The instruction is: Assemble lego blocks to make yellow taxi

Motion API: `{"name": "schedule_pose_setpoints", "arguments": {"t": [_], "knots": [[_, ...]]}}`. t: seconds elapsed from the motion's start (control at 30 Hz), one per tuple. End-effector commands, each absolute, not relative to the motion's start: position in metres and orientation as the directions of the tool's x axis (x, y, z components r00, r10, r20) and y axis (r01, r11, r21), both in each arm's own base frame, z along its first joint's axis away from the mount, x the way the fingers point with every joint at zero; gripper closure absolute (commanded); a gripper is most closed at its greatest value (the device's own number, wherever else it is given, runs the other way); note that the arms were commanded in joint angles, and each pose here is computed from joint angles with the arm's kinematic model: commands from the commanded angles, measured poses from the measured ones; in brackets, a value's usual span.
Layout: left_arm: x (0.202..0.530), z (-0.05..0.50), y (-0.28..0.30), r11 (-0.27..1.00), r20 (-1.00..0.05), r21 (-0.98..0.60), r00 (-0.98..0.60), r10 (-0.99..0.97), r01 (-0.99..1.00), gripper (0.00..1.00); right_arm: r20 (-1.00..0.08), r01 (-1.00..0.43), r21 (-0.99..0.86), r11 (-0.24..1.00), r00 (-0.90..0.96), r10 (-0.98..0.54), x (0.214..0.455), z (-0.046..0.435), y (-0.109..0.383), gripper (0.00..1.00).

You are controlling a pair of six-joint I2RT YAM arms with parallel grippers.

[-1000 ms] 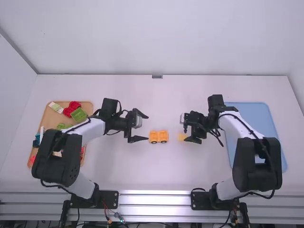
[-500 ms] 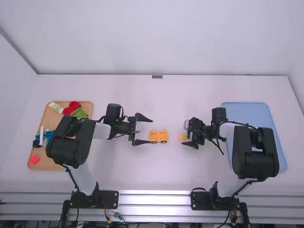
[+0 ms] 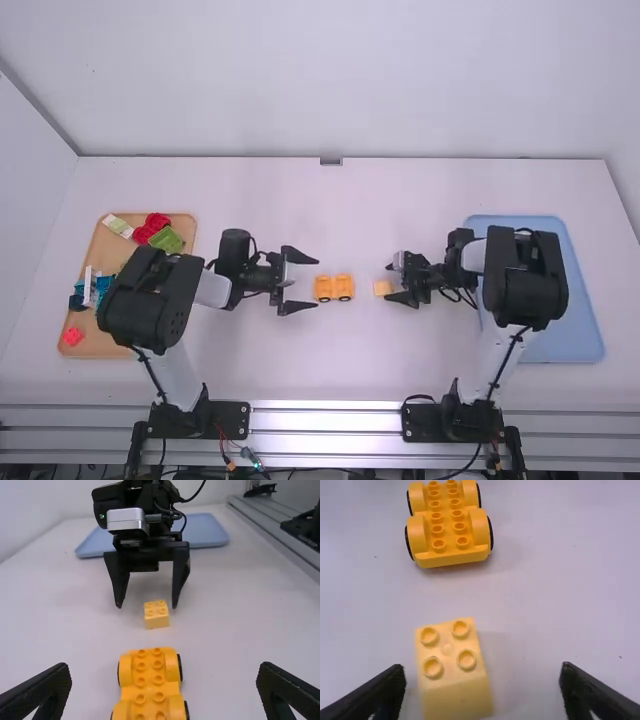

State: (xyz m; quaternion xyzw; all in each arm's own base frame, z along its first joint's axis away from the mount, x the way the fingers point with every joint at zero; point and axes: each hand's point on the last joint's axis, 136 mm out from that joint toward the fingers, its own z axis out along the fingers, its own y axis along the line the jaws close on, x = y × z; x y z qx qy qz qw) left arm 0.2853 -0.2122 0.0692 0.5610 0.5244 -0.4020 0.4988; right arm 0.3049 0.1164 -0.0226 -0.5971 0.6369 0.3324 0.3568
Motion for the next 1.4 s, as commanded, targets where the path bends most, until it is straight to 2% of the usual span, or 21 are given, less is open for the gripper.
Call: {"name": "schedule_pose_setpoints", "arguments": {"t": [0.0, 0.17, 0.37, 0.43, 0.7, 0.73, 0.83, 0.9, 1.0, 1.17, 1.37], "knots": [[0.279, 0.068, -0.214, 0.037, -0.978, 0.116, 0.108, 0.179, 0.993, 0.01, -0.861, -0.999, -0.019, 0.029, 0.002, -0.508, 0.303, -0.022, 0.122, 0.29], [0.283, 0.064, -0.213, 0.059, -0.974, 0.113, 0.099, 0.203, 0.992, 0.01, -0.851, -1.000, -0.015, 0.004, 0.011, -0.525, 0.299, -0.025, 0.126, 0.45], [0.284, 0.063, -0.212, 0.067, -0.973, 0.108, 0.091, 0.211, 0.992, 0.01, -0.826, -1.000, 0.020, 0.006, -0.020, -0.563, 0.296, -0.032, 0.127, 0.51], [0.286, 0.063, -0.212, 0.071, -0.972, 0.112, 0.094, 0.215, 0.991, 0.01, -0.823, -1.000, 0.021, 0.007, -0.021, -0.568, 0.296, -0.033, 0.126, 0.58], [0.292, 0.057, -0.216, 0.083, -0.967, 0.071, 0.049, 0.248, 0.994, 0.01, -0.829, -0.999, 0.041, 0.011, -0.040, -0.558, 0.296, -0.029, 0.127, 0.67], [0.294, 0.053, -0.220, 0.080, -0.962, 0.076, 0.052, 0.269, 0.994, 0.01, -0.834, -0.998, 0.056, 0.009, -0.052, -0.549, 0.296, -0.024, 0.128, 0.71], [0.294, 0.043, -0.228, 0.062, -0.950, 0.099, 0.076, 0.301, 0.993, 0.01, -0.837, -0.997, 0.074, -0.007, -0.058, -0.545, 0.295, -0.015, 0.128, 0.71], [0.298, 0.027, -0.238, 0.071, -0.932, 0.098, 0.066, 0.357, 0.993, 0.01, -0.844, -0.995, 0.092, -0.036, -0.058, -0.534, 0.294, -0.003, 0.130, 0.76], [0.302, 0.015, -0.245, 0.069, -0.925, 0.083, 0.051, 0.377, 0.994, 0.00, -0.862, -0.993, 0.088, -0.081, -0.036, -0.506, 0.293, 0.013, 0.138, 0.79], [0.308, 0.003, -0.248, 0.064, -0.923, 0.046, 0.018, 0.383, 0.997, 0.02, -0.894, -0.990, 0.048, -0.134, 0.018, -0.449, 0.294, 0.034, 0.147, 0.79], [0.312, -0.012, -0.253, 0.052, -0.920, 0.013, -0.008, 0.393, 0.999, 0.04, -0.921, -0.990, 0.021, -0.138, 0.035, -0.388, 0.300, 0.049, 0.160, 0.80]]}}
